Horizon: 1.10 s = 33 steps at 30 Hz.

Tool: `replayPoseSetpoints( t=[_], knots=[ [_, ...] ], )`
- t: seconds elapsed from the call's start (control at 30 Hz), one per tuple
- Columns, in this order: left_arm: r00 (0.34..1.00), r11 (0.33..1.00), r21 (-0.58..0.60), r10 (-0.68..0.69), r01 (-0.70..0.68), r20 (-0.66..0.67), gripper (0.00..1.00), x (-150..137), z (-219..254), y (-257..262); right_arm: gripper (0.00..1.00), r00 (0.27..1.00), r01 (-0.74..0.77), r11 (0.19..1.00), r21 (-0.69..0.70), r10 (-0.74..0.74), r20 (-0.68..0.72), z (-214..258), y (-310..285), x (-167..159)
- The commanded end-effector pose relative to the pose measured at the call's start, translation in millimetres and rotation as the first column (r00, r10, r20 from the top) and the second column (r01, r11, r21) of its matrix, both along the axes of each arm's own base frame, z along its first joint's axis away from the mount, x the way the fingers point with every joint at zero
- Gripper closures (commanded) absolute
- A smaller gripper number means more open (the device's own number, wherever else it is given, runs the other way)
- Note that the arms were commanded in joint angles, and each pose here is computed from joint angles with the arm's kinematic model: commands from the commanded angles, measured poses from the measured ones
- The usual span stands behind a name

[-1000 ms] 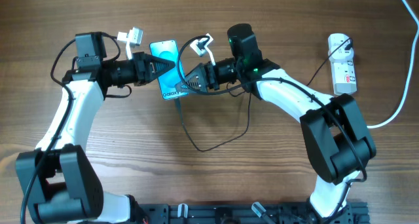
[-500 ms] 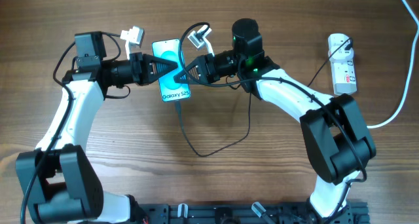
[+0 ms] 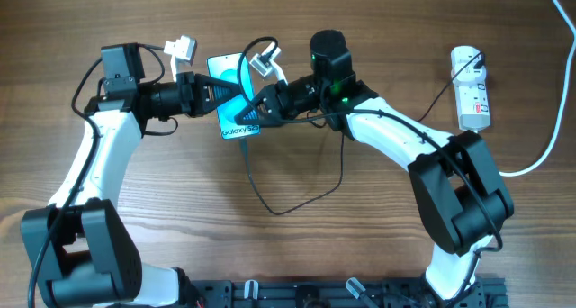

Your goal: Plug charger to phone and switch on socket

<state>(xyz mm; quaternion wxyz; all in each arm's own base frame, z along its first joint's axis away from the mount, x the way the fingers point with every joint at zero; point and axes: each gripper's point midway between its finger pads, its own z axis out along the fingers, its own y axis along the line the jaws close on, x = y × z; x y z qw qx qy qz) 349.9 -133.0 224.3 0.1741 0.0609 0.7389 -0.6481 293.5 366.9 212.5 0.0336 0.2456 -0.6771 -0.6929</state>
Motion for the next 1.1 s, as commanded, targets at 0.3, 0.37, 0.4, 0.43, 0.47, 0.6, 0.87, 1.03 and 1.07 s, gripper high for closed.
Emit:
replayPoseSetpoints(
  t=[0.3,0.37,0.4,0.43,0.47,0.6,0.87,1.03,1.07],
  knots=[
    [0.999,0.999,-0.036,-0.031,0.032,0.033,0.96,-5.3,8.9,-1.9,0.86,0.997,-0.001,1.0,0.027,-0.001,0.076,6.0,1.2,-0.9],
    [0.999,0.999,-0.036,-0.031,0.032,0.033,0.95,-5.3,8.9,-1.9,0.9,0.997,-0.001,1.0,0.027,-0.001,0.077,6.0,1.3,-1.1],
    [0.999,0.999,-0.036,-0.031,0.032,0.033,0.93,-5.2,8.8,-1.9,0.9,0.997,-0.001,1.0,0.027,-0.001,0.077,6.0,1.2,-0.9],
    [0.999,0.999,-0.036,-0.031,0.032,0.033,0.91,-5.3,8.9,-1.9,0.91,0.997,-0.001,1.0,0.028,-0.001,0.078,6.0,1.2,-0.9],
    [0.999,0.999,-0.036,-0.031,0.032,0.033,0.86,-5.2,8.8,-1.9,0.92,0.997,-0.001,1.0,0.028,-0.001,0.078,6.0,1.3,-1.1],
    [0.999,0.999,-0.035,-0.031,0.032,0.036,0.66,-5.0,9.0,-1.9,0.94,0.997,-0.001,1.0,0.028,-0.001,0.078,6.0,1.1,-1.0],
    [0.999,1.0,0.015,0.004,-0.004,0.037,0.0,1.6,0.9,-0.1,0.96,0.996,0.023,0.999,0.031,-0.026,0.086,6.0,-6.1,8.0],
    [0.995,0.984,0.149,0.099,-0.102,0.029,0.0,17.5,-21.8,7.9,0.96,0.991,0.075,0.997,0.029,-0.078,0.106,2.1,-18.1,23.8],
    [0.992,0.974,0.185,0.124,-0.127,0.029,0.0,21.5,-27.7,10.8,0.96,0.99,0.089,0.996,0.023,-0.091,0.108,-0.3,-20.1,26.9]
  ],
)
